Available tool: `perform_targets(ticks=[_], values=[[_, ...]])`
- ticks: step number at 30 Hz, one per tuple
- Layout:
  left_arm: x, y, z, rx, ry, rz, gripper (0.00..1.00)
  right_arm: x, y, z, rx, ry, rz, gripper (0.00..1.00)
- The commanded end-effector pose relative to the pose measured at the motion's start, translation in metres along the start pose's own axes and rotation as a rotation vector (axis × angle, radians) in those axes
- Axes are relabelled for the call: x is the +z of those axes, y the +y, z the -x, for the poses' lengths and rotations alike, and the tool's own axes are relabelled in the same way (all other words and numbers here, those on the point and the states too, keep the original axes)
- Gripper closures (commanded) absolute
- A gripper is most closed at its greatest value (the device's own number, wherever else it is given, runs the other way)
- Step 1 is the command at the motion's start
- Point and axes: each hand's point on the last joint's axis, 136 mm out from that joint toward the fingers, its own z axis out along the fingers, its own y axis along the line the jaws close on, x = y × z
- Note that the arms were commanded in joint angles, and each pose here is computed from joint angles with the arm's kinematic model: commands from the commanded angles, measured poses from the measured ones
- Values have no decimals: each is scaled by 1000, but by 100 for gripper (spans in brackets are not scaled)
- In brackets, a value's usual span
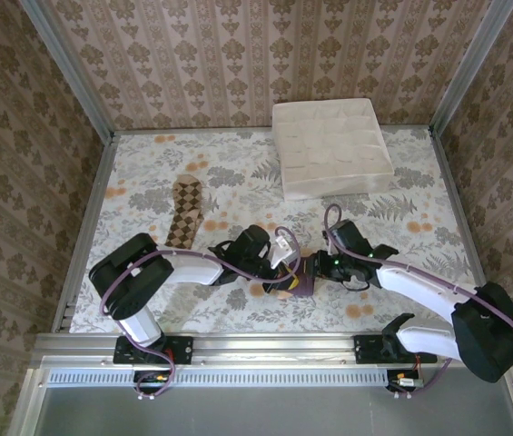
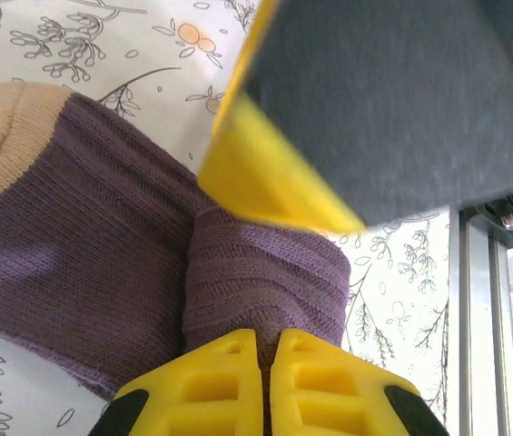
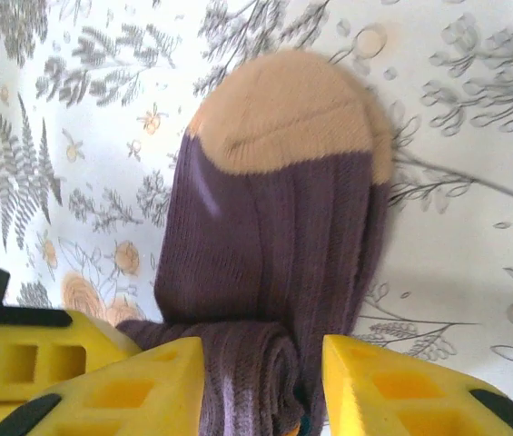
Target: Roll the socks
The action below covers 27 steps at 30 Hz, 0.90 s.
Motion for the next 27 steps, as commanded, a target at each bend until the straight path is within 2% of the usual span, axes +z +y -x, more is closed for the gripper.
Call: perform_targets(ticks=[1, 3, 9, 18, 25, 27], values=[[5, 1, -18, -2, 79, 22, 100, -11, -11, 8, 0, -9, -44, 56], [6, 0, -19, 13, 93, 29, 100, -7, -17, 13, 10, -18, -55, 57], [10, -5, -22, 44, 130, 22, 100, 29, -5, 17, 28, 75, 9, 65], [6, -21, -23, 98, 132, -65, 100, 67, 14, 22, -17, 165, 35, 99], [-1, 4, -28, 13, 149, 4, 100, 79, 30, 39, -53, 155, 78, 100], [-5, 17, -27, -37, 144, 34, 100, 77, 33, 42, -64, 146, 89, 95]])
